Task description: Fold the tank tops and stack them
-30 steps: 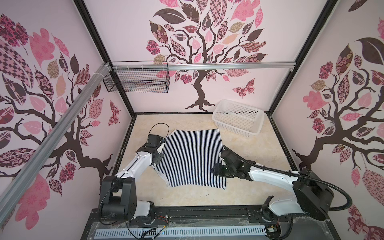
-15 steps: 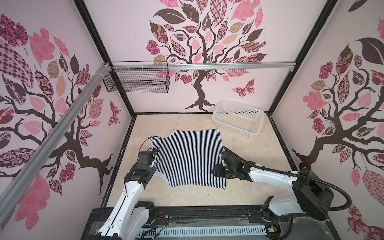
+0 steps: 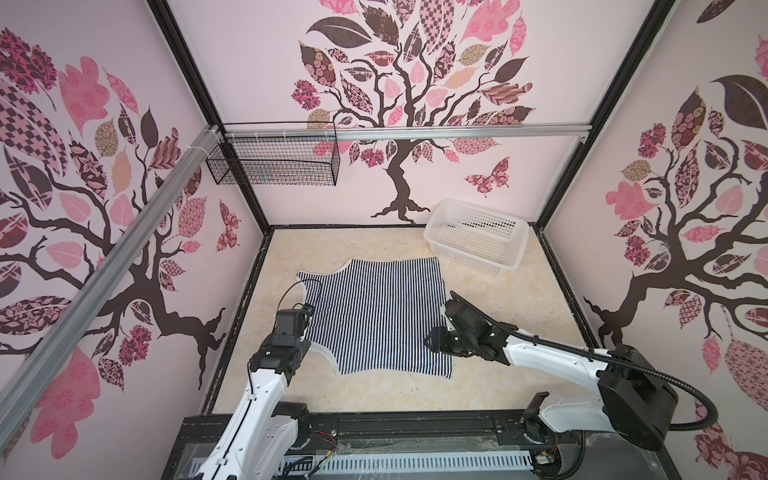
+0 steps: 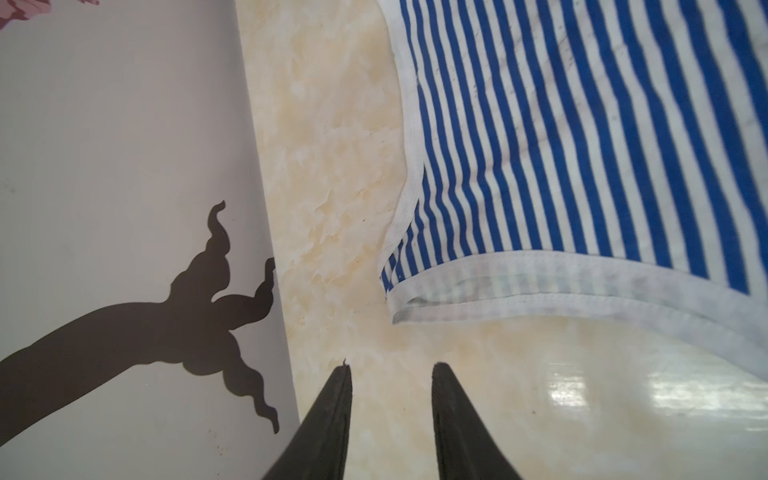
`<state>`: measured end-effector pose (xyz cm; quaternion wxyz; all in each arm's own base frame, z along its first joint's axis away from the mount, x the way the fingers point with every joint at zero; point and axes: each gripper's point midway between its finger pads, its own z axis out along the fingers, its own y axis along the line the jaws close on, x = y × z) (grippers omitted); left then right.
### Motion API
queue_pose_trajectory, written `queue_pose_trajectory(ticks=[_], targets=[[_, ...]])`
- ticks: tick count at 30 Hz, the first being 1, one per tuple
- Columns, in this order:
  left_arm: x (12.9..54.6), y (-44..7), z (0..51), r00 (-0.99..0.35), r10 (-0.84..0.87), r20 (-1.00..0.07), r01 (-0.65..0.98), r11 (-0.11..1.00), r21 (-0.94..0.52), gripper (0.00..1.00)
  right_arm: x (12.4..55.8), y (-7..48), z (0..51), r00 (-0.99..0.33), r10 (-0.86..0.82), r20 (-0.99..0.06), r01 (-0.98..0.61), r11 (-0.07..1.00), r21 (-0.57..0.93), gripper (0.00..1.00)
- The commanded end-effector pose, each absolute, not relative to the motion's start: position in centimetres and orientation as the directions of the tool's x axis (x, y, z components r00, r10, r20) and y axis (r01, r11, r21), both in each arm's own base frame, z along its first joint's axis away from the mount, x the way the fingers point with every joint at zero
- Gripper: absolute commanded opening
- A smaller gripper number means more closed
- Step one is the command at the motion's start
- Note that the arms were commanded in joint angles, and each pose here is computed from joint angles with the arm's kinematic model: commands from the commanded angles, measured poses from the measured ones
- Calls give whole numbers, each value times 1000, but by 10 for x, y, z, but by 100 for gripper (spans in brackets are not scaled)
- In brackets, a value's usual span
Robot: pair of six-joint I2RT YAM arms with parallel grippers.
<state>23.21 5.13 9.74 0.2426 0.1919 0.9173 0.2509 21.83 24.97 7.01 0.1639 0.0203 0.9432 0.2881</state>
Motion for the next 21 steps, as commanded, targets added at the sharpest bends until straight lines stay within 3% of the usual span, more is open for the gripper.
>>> queue_pose_trajectory(ticks=[1, 9, 21], targets=[[259, 37, 99, -800, 429, -419, 209, 854, 476, 36, 209, 246, 70, -952, 117, -284, -62, 833, 549, 59], [295, 24, 66, -831, 416, -368, 263, 878, 399, 35, 199, 244, 61, -962, 104, -253, -55, 832, 552, 59], [277, 44, 18, -857, 484, -175, 379, 824, 422, 34, 183, 226, 40, -973, 104, -207, -17, 858, 513, 61]])
